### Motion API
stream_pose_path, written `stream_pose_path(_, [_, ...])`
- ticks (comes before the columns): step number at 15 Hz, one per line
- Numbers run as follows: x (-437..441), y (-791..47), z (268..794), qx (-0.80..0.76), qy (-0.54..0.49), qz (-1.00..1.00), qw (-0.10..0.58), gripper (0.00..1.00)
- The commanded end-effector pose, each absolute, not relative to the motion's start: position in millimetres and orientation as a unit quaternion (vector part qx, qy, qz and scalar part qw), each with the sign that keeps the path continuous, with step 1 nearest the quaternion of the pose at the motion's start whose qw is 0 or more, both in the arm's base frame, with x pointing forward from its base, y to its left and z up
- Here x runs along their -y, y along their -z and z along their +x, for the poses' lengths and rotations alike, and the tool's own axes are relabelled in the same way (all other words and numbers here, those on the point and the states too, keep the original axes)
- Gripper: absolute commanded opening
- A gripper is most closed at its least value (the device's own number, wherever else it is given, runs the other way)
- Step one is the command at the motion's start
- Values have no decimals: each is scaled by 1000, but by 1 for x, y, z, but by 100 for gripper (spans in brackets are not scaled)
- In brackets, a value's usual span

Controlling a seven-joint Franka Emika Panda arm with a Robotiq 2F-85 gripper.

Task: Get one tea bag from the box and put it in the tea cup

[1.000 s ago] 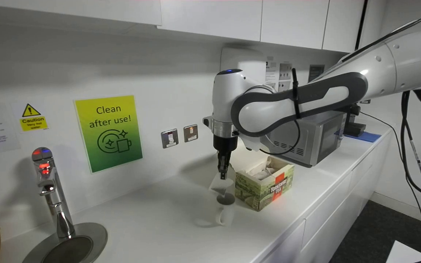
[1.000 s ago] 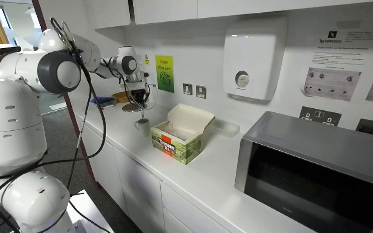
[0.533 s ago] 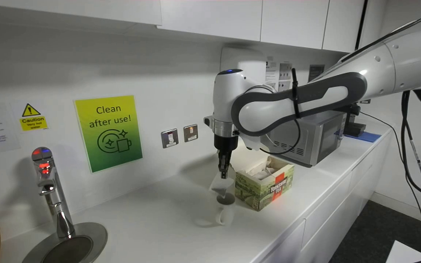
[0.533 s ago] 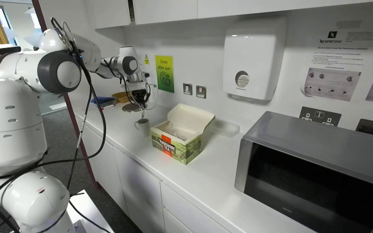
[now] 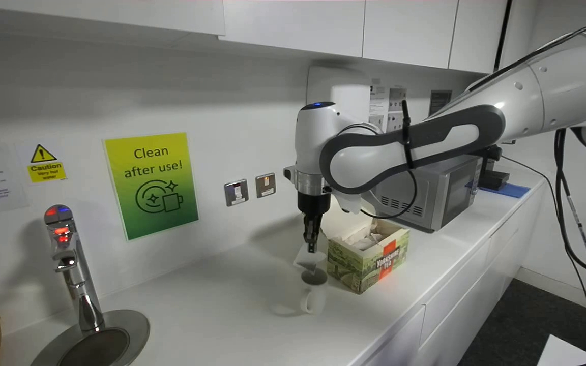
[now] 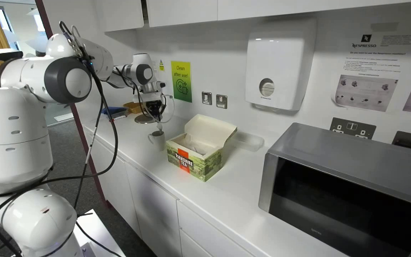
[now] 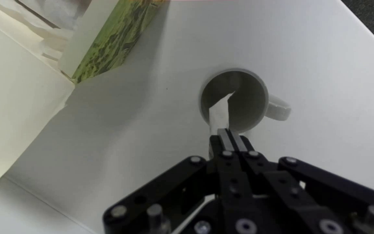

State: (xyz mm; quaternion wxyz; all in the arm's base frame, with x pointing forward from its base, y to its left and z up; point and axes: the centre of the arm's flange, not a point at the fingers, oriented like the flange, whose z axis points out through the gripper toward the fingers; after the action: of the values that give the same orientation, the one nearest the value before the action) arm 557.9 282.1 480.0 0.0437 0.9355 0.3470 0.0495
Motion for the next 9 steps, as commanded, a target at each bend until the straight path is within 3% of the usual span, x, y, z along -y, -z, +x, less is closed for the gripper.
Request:
stream_pose_path(1, [-280, -479, 561, -338, -38, 939, 52, 0])
stream_pose_path(9, [-279, -463, 565, -333, -25, 941, 49, 0])
